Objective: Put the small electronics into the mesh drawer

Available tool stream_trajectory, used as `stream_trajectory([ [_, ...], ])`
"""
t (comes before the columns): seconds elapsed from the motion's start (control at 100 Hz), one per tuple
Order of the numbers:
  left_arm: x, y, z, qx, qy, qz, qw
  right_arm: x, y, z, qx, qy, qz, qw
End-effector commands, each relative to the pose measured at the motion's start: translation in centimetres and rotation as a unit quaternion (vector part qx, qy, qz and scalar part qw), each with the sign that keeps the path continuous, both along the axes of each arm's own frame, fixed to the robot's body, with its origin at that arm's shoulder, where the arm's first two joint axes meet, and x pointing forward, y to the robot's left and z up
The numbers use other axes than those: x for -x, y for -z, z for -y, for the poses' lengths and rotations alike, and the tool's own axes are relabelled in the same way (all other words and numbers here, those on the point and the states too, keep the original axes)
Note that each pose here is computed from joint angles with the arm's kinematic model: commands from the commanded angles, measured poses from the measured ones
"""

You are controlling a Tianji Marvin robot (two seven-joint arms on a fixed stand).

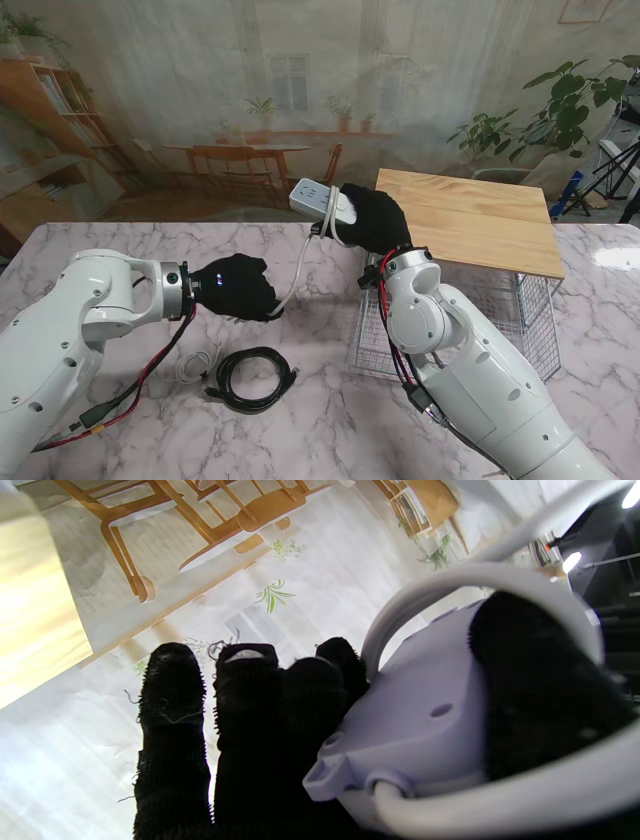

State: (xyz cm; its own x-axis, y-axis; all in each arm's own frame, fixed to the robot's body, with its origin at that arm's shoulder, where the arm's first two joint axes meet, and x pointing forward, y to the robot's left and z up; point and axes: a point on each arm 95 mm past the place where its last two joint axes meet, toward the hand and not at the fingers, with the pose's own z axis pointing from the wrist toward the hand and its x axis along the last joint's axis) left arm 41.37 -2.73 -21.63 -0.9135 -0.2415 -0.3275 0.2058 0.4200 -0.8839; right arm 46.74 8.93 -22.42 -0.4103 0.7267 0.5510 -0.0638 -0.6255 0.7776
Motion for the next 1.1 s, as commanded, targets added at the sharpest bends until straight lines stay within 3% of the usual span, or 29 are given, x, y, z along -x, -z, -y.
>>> stream_trajectory([
  [0.0, 0.8, -0.4, 0.1, -0.005, 0.023, 0.007, 0.9997, -0.4, 0.1, 0.6, 0.007, 0.008, -0.004, 0.9999],
  [0.38, 1.7, -5.0, -0.6, 0.003, 0.035, 0.080, 0.9962, -0.9, 1.9, -0.1, 0.059, -0.002, -0.020, 0.9980],
  [0.5, 1.7, -5.6, -0.1, -0.007, 0.040, 0.083, 0.9957, -1.0, 2.2, -0.5, 0.061, -0.005, -0.025, 0.9978],
  [0.75, 1.5, -4.8, 0.2, -0.032, 0.034, 0.070, 0.9965, -1.0, 1.8, -0.3, 0.043, 0.003, -0.028, 0.9987],
  [1.09, -0.2, -2.8, -1.7, -0.088, -0.022, 0.053, 0.9944, -0.9, 1.2, 0.0, 0.028, 0.010, -0.026, 0.9992],
])
